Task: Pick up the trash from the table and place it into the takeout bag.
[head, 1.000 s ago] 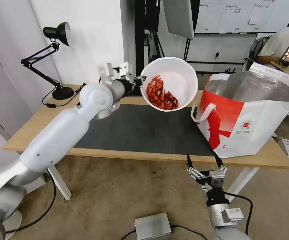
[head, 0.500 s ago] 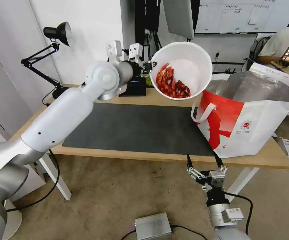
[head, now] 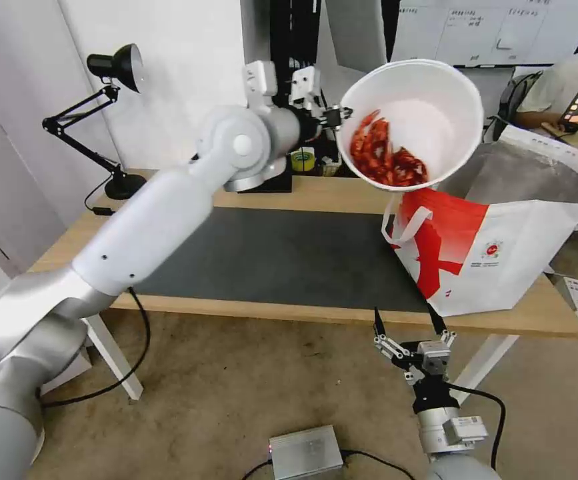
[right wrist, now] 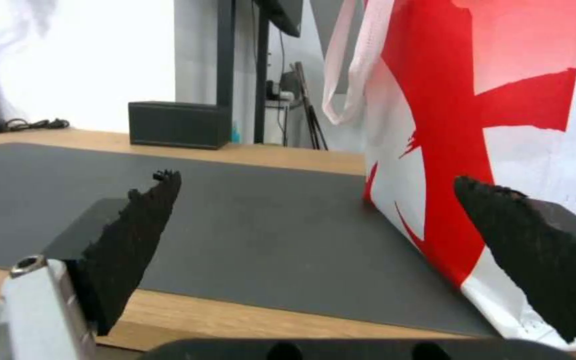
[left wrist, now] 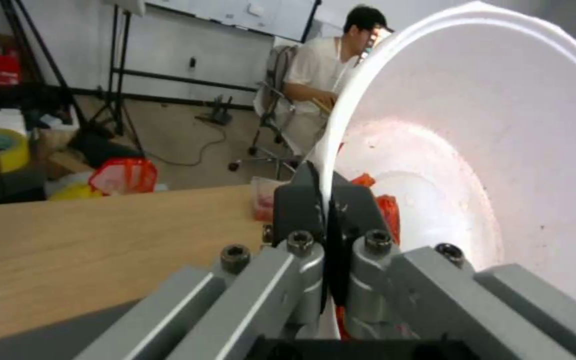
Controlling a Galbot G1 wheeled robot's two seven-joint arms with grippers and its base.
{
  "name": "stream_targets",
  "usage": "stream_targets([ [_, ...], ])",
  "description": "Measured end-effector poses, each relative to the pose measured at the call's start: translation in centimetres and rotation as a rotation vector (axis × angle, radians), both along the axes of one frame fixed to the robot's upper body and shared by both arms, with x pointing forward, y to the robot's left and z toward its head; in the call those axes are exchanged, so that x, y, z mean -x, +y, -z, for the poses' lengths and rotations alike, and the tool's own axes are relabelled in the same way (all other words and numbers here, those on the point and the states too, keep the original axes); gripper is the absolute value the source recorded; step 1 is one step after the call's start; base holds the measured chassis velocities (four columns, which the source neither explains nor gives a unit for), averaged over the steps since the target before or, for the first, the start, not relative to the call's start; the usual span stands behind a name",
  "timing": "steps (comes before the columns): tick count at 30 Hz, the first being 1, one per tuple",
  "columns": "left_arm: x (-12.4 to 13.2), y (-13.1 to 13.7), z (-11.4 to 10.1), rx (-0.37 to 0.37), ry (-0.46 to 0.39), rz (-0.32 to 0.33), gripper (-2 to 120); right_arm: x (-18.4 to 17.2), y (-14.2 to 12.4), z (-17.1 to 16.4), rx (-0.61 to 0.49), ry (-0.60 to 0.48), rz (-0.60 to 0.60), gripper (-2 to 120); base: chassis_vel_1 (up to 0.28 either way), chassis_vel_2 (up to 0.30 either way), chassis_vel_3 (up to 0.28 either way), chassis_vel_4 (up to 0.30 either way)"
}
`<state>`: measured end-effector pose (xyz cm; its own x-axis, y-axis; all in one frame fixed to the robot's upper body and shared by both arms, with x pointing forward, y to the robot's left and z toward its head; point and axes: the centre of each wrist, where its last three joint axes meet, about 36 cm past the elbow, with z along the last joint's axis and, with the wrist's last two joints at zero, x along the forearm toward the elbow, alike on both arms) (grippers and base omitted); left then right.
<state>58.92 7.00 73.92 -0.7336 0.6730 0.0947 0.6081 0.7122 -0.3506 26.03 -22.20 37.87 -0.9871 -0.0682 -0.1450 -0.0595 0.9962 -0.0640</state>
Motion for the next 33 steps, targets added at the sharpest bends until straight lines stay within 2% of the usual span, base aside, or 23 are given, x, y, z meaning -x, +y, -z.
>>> stream_targets([
  [2, -0.2, -1.6, 0.0, -0.005, -0.002, 0.011, 0, 0.0, 0.0, 0.0, 0.0, 0.0, 0.0, 100, 0.0, 0.0, 0.0, 0.0],
  [14, -1.0, -5.7, 0.2, -0.011, 0.0, 0.032, 0, 0.0, 0.0, 0.0, 0.0, 0.0, 0.0, 100, 0.0, 0.0, 0.0, 0.0],
  [21, -1.6, -9.3, 0.0, -0.01, -0.007, 0.052, 0, 0.0, 0.0, 0.0, 0.0, 0.0, 0.0, 100, 0.0, 0.0, 0.0, 0.0],
  [33, -1.9, -10.4, -0.9, -0.021, -0.027, 0.056, 0, 0.0, 0.0, 0.0, 0.0, 0.0, 0.0, 100, 0.0, 0.0, 0.0, 0.0],
])
